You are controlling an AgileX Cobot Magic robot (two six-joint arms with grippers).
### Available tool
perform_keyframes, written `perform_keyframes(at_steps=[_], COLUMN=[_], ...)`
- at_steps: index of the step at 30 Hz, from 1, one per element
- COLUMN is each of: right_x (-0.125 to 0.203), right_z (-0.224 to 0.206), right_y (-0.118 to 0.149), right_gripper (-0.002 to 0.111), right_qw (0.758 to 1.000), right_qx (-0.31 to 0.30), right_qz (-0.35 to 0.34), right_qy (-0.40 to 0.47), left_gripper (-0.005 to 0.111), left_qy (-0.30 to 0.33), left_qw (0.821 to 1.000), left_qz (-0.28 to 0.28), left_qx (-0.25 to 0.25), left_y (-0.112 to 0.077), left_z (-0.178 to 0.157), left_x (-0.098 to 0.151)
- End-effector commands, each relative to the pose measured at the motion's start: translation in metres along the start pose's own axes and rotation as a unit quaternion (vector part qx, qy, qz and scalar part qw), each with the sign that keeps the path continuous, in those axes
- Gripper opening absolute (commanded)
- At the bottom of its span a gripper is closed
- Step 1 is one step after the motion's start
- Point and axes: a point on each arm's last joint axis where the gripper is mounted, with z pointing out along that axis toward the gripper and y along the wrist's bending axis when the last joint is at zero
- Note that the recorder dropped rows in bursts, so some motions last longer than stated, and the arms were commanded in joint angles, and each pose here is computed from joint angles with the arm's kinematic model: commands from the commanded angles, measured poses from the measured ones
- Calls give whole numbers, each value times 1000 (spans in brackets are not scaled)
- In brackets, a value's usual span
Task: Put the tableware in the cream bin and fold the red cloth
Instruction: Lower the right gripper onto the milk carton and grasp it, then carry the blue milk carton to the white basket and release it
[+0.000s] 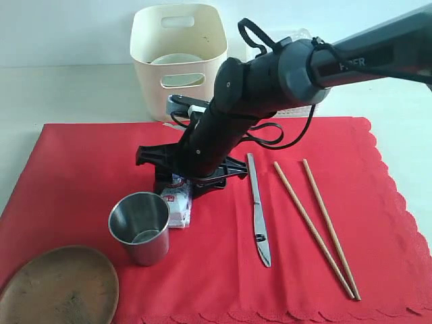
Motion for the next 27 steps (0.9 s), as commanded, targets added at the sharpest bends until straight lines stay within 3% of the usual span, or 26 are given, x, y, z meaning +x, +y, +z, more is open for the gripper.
perform_keyframes(at_steps=[1,7,19,27], right_x=[2,0,-9,-29], right_z=[7,-19,-107,-155], right_y=[-5,7,34,12], right_gripper=[32,1,0,0], right_qw=[1000,1000,985,974], right_qx=[12,-5,-34,-33], right_qz=[-12,-24,-94,-73], right_qy=[6,-15,-139,-210], left_gripper=[3,3,3,3], left_qy=[-6,-6,-6,-6], left_qw=[1000,1000,1000,1000], left_qz=[4,4,4,4], left_qx=[2,2,2,2], left_y=[0,0,0,0], left_z=[0,0,0,0], left_x=[-1,-1,-1,-1])
